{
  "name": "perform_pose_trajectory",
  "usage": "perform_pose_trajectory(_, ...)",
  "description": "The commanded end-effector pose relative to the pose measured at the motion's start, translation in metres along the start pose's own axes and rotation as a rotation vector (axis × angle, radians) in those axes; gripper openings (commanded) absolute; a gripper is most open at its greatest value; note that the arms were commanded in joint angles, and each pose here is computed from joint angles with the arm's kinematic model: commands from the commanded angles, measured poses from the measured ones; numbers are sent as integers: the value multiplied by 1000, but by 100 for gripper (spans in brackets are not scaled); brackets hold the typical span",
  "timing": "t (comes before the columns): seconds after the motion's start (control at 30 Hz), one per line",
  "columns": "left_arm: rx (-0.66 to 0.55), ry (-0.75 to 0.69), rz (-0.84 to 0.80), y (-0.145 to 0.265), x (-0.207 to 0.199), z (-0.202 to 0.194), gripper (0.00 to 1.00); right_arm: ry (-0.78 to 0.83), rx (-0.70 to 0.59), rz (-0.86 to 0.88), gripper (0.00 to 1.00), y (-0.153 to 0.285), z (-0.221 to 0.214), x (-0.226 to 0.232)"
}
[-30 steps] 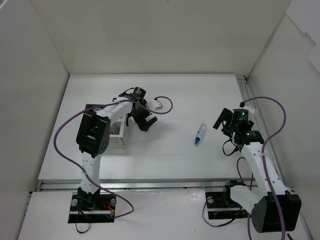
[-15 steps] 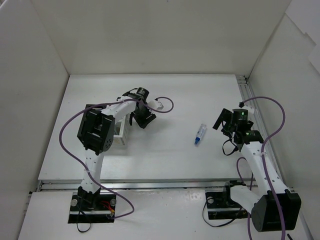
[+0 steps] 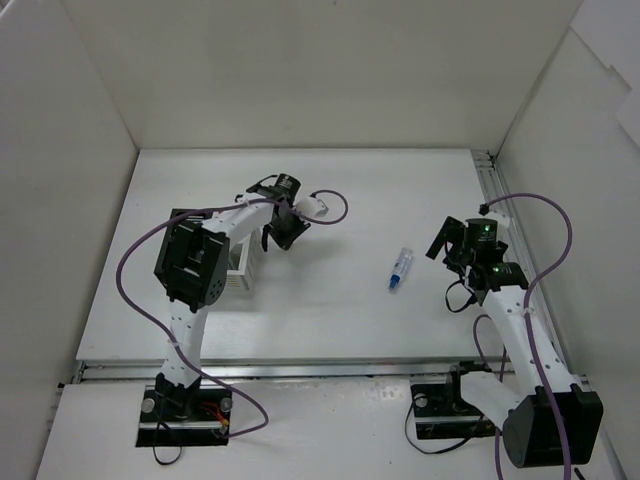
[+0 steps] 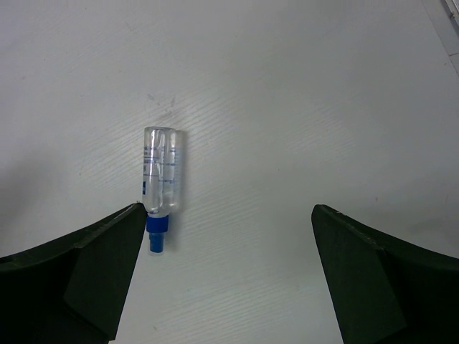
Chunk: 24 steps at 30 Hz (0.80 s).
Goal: Sort the stationery into containers
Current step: Pick up the stationery from the center of the board, then place the stationery in the storage box.
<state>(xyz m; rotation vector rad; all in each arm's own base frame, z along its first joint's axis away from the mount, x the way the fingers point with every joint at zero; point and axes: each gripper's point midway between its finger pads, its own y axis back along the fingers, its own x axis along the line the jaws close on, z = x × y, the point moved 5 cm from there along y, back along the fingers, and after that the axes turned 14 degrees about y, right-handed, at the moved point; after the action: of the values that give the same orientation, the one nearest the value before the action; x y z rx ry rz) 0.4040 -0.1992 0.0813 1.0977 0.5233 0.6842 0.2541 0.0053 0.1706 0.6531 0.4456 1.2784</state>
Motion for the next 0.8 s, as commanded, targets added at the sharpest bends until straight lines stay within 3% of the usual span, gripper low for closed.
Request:
perform_pose_trajectory(0.0, -239, -16, 20, 69, -13, 42, 0, -8, -83, 10, 98, 7, 13, 1)
perform_pose_trajectory(0.03, -359, -4, 53, 100, -19, 58, 0, -9, -82, 6, 98, 6, 13, 0)
perform_pose_trajectory(0.1, -429, 14, 94, 120, -23, 53, 0, -10, -87, 5, 98, 7, 13, 0)
perform_pose_trajectory(0.13, -577, 39, 124, 160, -30, 64, 0, -10, -89, 10, 98, 7, 14, 1)
perform_pose_trajectory(0.2, -642, 107, 174, 177, -29, 51, 0, -8, -82, 12, 98, 7, 12, 1)
perform_pose_trajectory(0.23, -740, 168, 256, 212, -25, 48, 0, -9, -84, 19, 98, 7, 13, 2)
perform_pose_trajectory(0.33, -807, 386, 384, 247, -16, 15, 0, -11, -82, 19, 98, 7, 12, 2)
perform_pose_trajectory(0.4, -845, 614, 487, 264, -1, -17, 0, -9, -82, 20, 98, 7, 12, 2)
perform_pose_trajectory(0.47, -803, 797, 560, 252, 19, -57, 0, -9, -81, 17, 98, 7, 12, 1)
perform_pose_trajectory(0.6, -804, 1003, 626, 250, 48, -112, 0, -10, -80, 21, 98, 6, 12, 2)
perform_pose_trajectory(0.77, -757, 1115, 679, 238, 57, -146, 0, -5, -64, 16, 98, 2, 10, 3)
